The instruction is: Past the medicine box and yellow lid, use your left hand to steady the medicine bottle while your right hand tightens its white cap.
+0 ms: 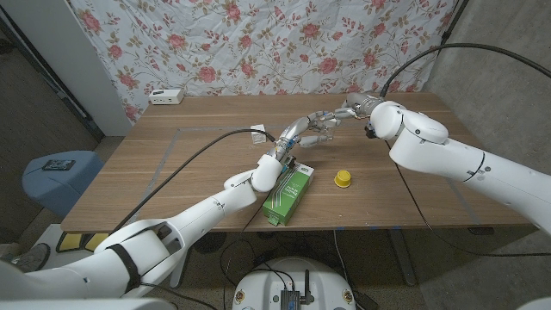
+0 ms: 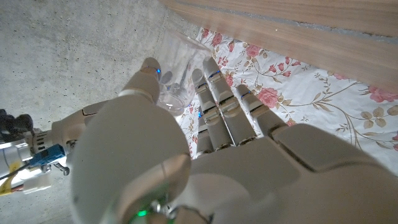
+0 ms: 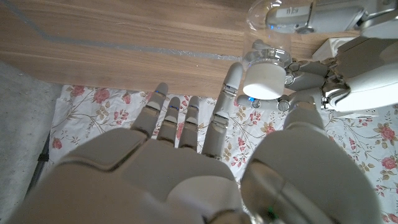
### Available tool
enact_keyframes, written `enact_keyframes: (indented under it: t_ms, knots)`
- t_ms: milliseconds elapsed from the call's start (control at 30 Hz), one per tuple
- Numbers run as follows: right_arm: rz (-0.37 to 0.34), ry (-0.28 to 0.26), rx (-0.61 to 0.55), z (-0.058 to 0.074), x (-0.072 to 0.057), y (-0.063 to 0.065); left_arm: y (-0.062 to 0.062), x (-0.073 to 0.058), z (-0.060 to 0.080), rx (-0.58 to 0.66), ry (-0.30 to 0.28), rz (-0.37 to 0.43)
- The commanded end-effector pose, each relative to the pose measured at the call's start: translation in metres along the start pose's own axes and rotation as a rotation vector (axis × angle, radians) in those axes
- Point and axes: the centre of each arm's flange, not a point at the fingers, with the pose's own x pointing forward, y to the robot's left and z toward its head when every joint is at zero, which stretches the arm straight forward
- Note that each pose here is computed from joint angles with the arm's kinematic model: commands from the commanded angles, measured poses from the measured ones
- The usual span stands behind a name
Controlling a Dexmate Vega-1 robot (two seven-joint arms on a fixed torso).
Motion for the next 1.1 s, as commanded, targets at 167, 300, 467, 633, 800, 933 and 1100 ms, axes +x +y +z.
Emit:
enact_keyframes:
  t_ms: [167, 300, 467, 633, 800, 933, 1100]
  knots:
    - [0.075, -0.001, -0.011, -0.001, -0.004, -0.002, 0.002, 0.003, -0.002, 0.003, -0.003, -0.005]
    - [0.094, -0.012, -0.009, -0.002, -0.003, -0.003, 0.002, 0.002, -0.002, 0.003, 0.001, -0.004]
    - [0.102, -0.032, -0.01, -0.002, -0.003, -0.004, 0.002, 0.001, -0.003, 0.004, 0.007, -0.003]
    - [0.136, -0.053, -0.002, -0.004, -0.002, -0.006, 0.001, 0.001, -0.003, 0.002, 0.008, -0.001]
    - [0.16, -0.074, 0.004, -0.005, -0.003, -0.009, 0.002, 0.0, -0.003, 0.004, 0.01, -0.001]
    - [0.178, -0.085, 0.003, -0.005, -0.002, -0.011, 0.002, 0.0, -0.002, 0.006, 0.007, -0.002]
    - [0.197, -0.096, 0.003, -0.004, -0.002, -0.014, 0.001, 0.0, -0.001, 0.006, 0.007, -0.003]
